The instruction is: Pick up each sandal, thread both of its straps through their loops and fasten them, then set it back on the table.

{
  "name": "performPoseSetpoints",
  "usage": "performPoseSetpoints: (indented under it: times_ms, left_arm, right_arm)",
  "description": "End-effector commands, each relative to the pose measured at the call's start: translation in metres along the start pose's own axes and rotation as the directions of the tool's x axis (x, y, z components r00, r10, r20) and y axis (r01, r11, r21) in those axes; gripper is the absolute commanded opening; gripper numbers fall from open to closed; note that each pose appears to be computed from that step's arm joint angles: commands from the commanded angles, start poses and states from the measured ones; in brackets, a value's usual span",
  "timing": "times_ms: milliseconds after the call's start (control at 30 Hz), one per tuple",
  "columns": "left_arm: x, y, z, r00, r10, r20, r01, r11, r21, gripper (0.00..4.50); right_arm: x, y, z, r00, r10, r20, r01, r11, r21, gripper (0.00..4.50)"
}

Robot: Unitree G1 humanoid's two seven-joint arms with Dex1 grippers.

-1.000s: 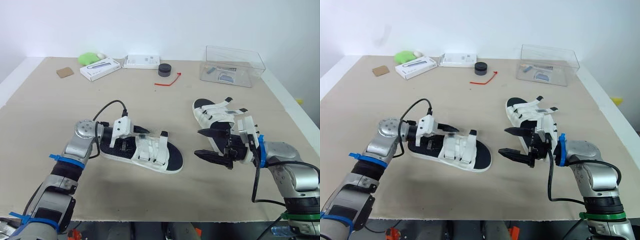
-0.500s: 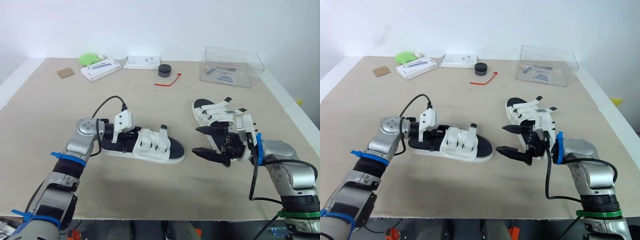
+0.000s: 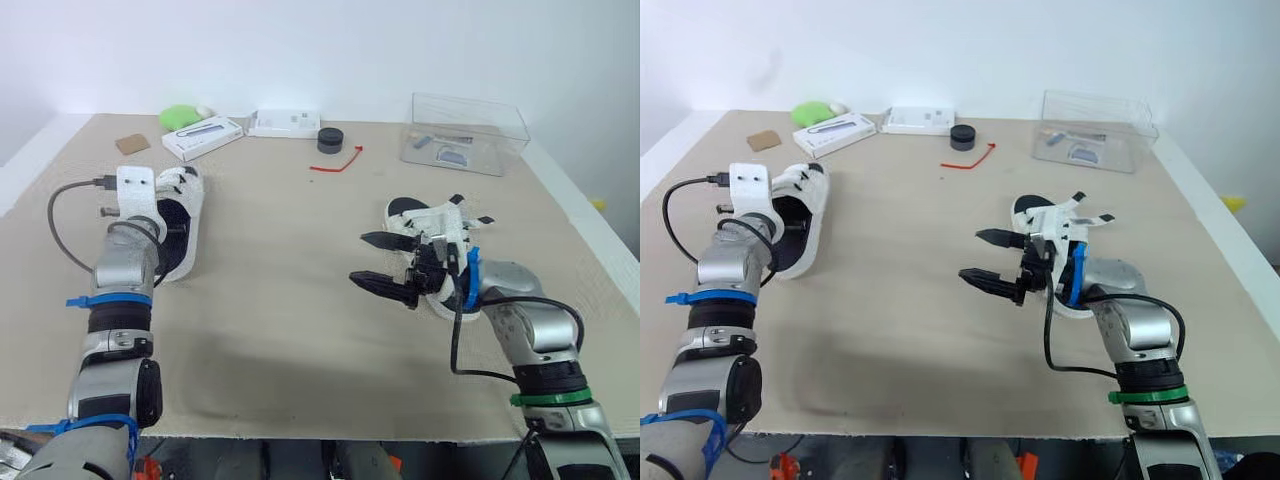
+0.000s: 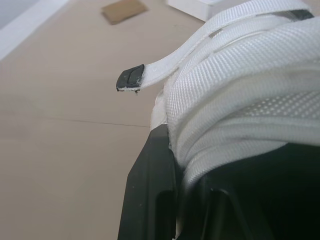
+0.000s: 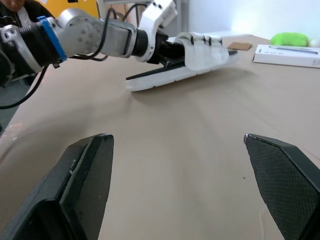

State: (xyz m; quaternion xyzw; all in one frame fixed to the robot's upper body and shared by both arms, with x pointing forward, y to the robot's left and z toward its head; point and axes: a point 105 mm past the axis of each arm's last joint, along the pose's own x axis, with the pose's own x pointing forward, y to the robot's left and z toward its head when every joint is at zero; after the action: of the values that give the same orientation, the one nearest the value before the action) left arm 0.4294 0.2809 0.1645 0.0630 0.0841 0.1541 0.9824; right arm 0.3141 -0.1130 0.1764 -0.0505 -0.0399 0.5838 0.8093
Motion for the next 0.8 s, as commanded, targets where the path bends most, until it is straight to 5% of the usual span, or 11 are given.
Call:
performPoseSetpoints:
  times_ms: [33, 100, 233, 567, 700, 800]
  left_arm:
    - [-0.004, -0.007, 0.004, 1.0, -0.023, 0.006, 0.023, 1.0, 0.004, 0.05]
    - [-0.006, -0.012, 0.005, 0.998, -0.064, 0.018, 0.063, 0.997, 0.041, 0.05]
    - [-0.011, -0.019, 0.007, 0.988, -0.152, 0.023, 0.148, 0.98, 0.135, 1.72]
    - [-0.053, -0.004, 0.023, 0.953, -0.292, 0.084, 0.271, 0.941, 0.203, 4.38]
    - [-0.106, -0.016, 0.034, 0.833, -0.511, 0.213, 0.491, 0.859, 0.141, 4.38]
    - [-0.163, -0.047, 0.008, 0.576, -0.801, 0.162, 0.749, 0.597, 0.286, 4.38]
  right_arm:
    - [0.004, -0.001, 0.01, 1.0, 0.018, 0.013, -0.017, 0.999, -0.039, 4.5]
    - [0.005, -0.002, 0.01, 1.0, 0.022, 0.009, -0.022, 0.999, -0.043, 4.5]
    - [0.006, -0.003, 0.01, 1.0, 0.02, 0.004, -0.02, 0.999, -0.048, 4.5]
    - [-0.014, -0.002, 0.008, 0.999, -0.037, -0.02, 0.036, 0.998, -0.05, 4.5]
    - [-0.038, 0.017, -0.002, 0.997, -0.05, -0.066, 0.045, 0.997, -0.07, 4.5]
    - [-0.056, 0.039, -0.018, 0.99, -0.007, -0.139, -0.007, 0.995, -0.101, 4.5]
